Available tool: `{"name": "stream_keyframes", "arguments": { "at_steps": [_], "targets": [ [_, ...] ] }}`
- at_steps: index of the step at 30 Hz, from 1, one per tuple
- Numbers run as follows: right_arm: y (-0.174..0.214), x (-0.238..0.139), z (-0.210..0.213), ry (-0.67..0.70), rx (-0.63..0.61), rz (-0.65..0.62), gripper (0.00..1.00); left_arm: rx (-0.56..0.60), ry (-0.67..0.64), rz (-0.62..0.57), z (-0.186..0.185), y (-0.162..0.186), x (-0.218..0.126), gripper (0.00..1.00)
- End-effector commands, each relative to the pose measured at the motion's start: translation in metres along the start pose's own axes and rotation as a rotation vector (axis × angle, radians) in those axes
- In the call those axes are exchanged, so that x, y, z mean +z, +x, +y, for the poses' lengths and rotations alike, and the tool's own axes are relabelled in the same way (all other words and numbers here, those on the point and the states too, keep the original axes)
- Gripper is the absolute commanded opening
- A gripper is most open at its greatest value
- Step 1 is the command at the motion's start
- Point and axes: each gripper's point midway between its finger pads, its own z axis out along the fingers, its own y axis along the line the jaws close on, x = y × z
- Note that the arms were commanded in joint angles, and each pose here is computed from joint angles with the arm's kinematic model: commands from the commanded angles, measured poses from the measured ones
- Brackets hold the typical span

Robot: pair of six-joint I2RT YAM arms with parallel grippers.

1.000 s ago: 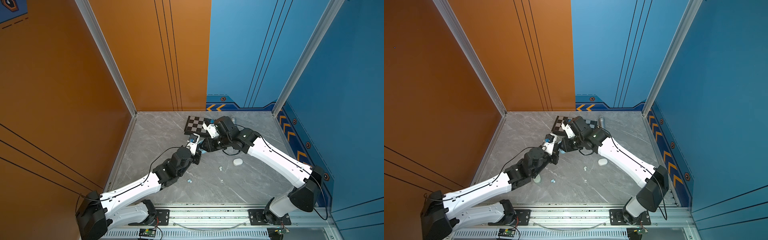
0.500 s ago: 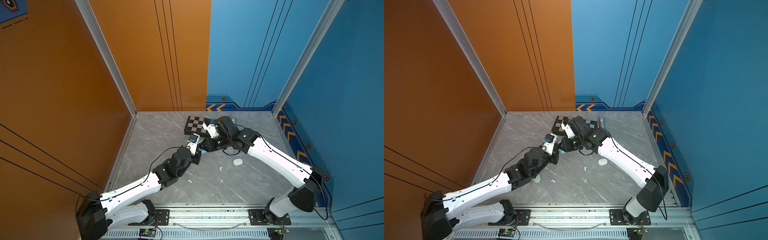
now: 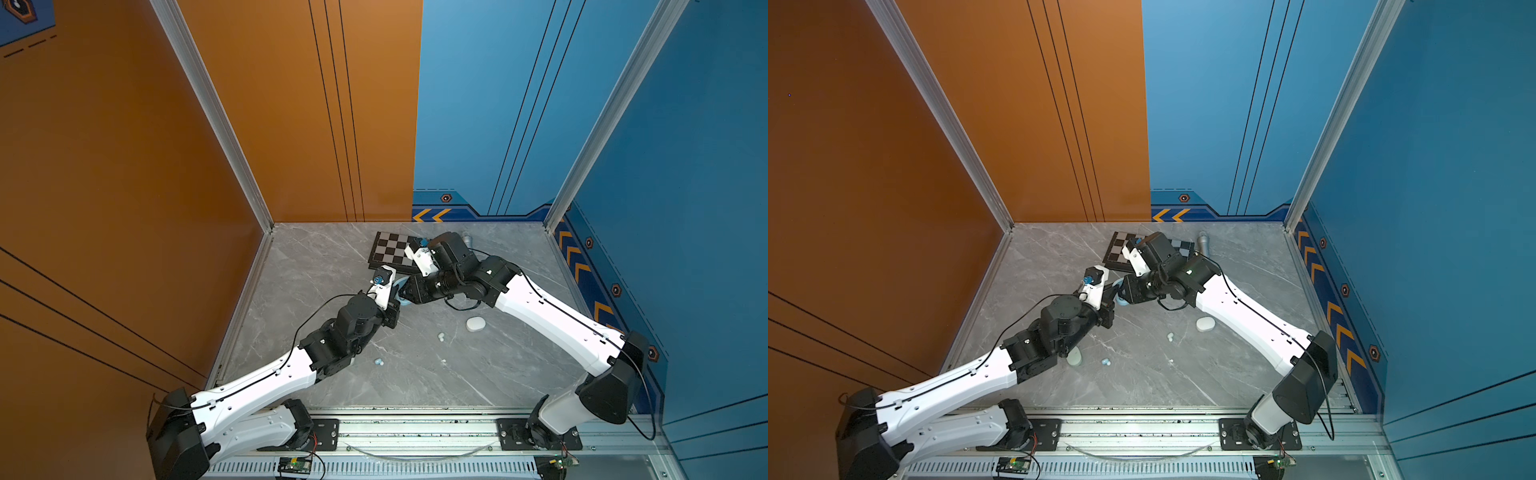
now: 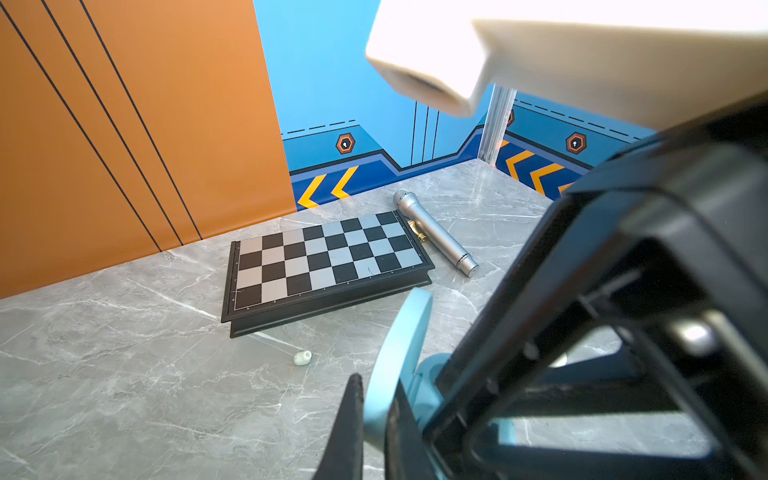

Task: Insert the wireless bluetooth earbuds into the charging case
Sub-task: 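Open the right gripper and draw it back from the case, then move the right gripper down to a light-blue earbud beside the white case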

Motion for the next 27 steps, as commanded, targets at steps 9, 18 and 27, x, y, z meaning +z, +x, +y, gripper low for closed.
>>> {"name": "stream_keyframes", "arguments": {
  "at_steps": [9, 18, 27],
  "targets": [
    [0.02, -0.033, 0.018, -0.112, -0.262, -0.066, 0.34, 0.015, -0.16, 0.09, 0.067, 0.026, -0.028, 0.0],
    [0.104, 0.022, -0.012, -0.231, -0.695, 0.088, 0.34, 0.126, -0.145, 0.082, 0.093, 0.032, -0.084, 0.0],
    [0.116, 0.087, 0.003, -0.399, -0.986, 0.086, 0.35, 0.203, -0.049, 0.0, 0.084, 0.034, -0.137, 0.0]
  ]
}}
